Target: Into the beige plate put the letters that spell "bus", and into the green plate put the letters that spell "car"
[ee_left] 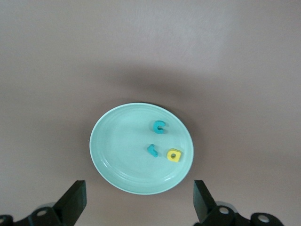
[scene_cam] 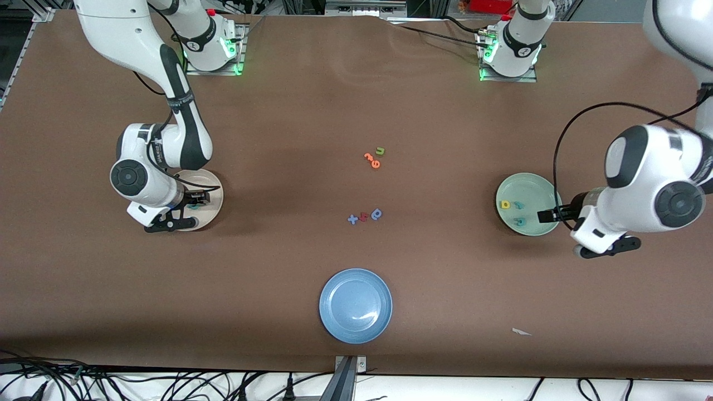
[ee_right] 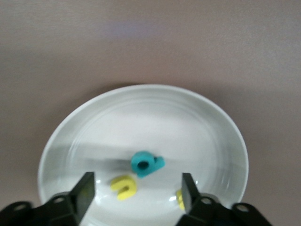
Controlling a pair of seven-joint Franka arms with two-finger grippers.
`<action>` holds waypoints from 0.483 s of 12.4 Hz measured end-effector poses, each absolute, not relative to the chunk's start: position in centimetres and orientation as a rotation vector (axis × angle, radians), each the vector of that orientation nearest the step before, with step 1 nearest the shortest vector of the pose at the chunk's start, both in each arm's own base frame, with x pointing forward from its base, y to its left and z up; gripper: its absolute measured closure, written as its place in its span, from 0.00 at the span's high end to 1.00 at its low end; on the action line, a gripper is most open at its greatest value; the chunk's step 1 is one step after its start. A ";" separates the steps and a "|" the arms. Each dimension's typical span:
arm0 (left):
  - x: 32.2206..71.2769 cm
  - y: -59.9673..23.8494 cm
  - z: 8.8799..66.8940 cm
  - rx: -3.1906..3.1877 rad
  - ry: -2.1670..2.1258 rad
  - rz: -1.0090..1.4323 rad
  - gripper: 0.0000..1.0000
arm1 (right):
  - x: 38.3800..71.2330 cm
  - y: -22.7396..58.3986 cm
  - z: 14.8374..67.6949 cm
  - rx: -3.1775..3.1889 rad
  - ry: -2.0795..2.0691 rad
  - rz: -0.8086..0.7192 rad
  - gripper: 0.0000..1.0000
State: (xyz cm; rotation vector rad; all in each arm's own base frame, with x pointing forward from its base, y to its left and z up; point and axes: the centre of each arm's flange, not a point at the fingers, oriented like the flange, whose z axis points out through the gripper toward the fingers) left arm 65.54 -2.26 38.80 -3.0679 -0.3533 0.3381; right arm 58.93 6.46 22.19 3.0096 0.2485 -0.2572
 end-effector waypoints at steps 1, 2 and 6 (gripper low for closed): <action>65.3 -2.1 40.8 -3.088 -0.371 0.302 1.00 | 59.1 6.8 23.6 3.021 0.251 -0.272 0.99; 65.1 -1.8 42.4 -3.100 -0.378 0.272 1.00 | 59.3 7.2 25.4 3.033 0.256 -0.293 1.00; 64.5 -0.4 44.9 -3.121 -0.312 0.222 0.98 | 60.5 9.9 35.0 3.050 0.303 -0.500 1.00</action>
